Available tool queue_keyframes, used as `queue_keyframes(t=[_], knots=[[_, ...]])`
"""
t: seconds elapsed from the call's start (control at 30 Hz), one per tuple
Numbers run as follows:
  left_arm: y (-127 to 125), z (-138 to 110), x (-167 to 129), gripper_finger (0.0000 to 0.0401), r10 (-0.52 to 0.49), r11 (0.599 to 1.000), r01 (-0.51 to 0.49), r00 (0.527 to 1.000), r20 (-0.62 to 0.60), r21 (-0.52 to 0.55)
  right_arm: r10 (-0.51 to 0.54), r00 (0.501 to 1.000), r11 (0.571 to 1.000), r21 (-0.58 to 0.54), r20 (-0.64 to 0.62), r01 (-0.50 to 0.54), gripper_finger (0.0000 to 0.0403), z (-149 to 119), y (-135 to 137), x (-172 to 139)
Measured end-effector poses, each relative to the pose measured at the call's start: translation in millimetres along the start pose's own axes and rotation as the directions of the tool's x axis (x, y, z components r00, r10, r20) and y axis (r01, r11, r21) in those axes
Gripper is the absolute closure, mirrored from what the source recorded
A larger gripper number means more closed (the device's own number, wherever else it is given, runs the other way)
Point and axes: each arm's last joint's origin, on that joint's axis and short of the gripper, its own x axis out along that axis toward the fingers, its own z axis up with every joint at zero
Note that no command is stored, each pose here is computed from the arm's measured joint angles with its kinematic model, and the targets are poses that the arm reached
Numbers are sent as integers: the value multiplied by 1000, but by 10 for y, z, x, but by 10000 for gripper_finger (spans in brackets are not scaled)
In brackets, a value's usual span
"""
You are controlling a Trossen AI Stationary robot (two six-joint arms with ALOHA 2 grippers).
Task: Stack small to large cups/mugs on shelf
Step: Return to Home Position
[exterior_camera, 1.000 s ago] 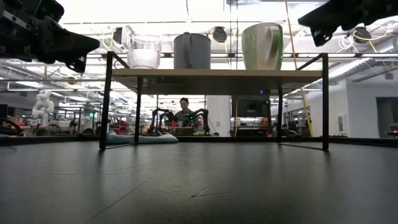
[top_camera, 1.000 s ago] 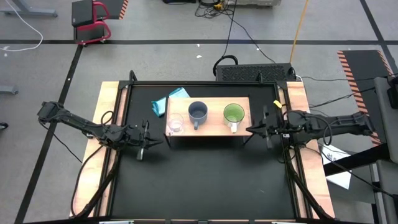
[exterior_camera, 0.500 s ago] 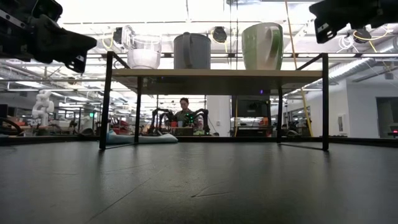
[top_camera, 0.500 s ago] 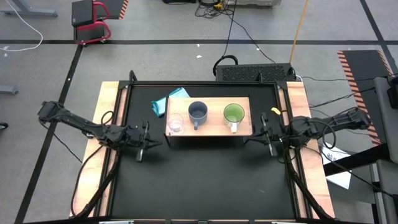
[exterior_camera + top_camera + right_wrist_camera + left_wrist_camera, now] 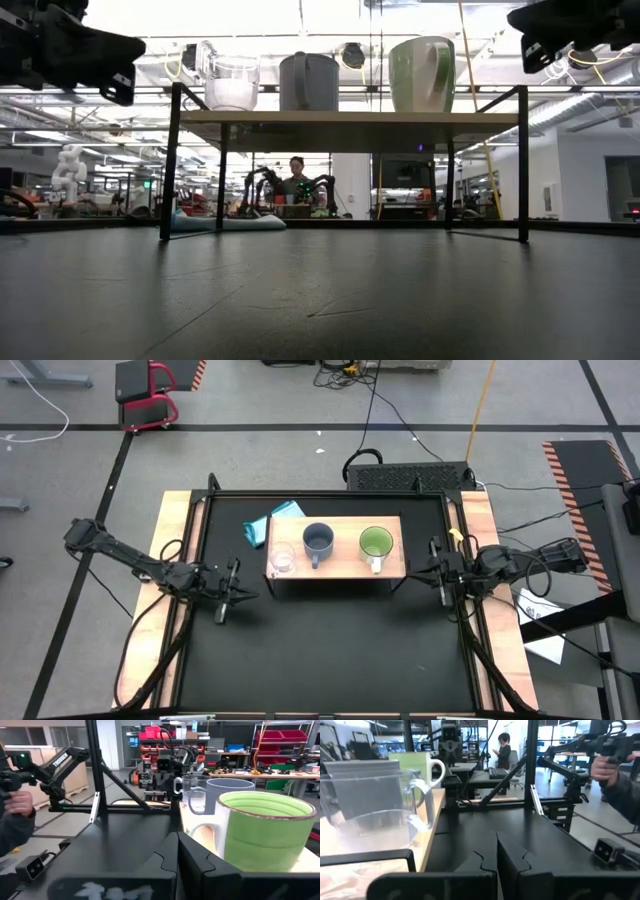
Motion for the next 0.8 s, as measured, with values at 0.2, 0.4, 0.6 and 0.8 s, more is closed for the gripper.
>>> queue_keyframes(t=[0.2,0.4,0.6,0.8], knots=[[-14,16,-8,401,45,997,-46,999,14,59,-46,999,999,-28,-2,46,403,-26,-15,-6],[14,-15,-16,401,153,980,-149,988,-19,128,-72,997,997,-40,-3,72,403,-81,-25,-17],[89,-7,-74,401,293,950,-288,956,-27,117,-70,995,997,-33,67,72,403,-27,-35,-96],[165,8,-161,401,351,933,-348,936,-25,87,-81,992,996,-21,98,84,403,-15,-49,-178]])
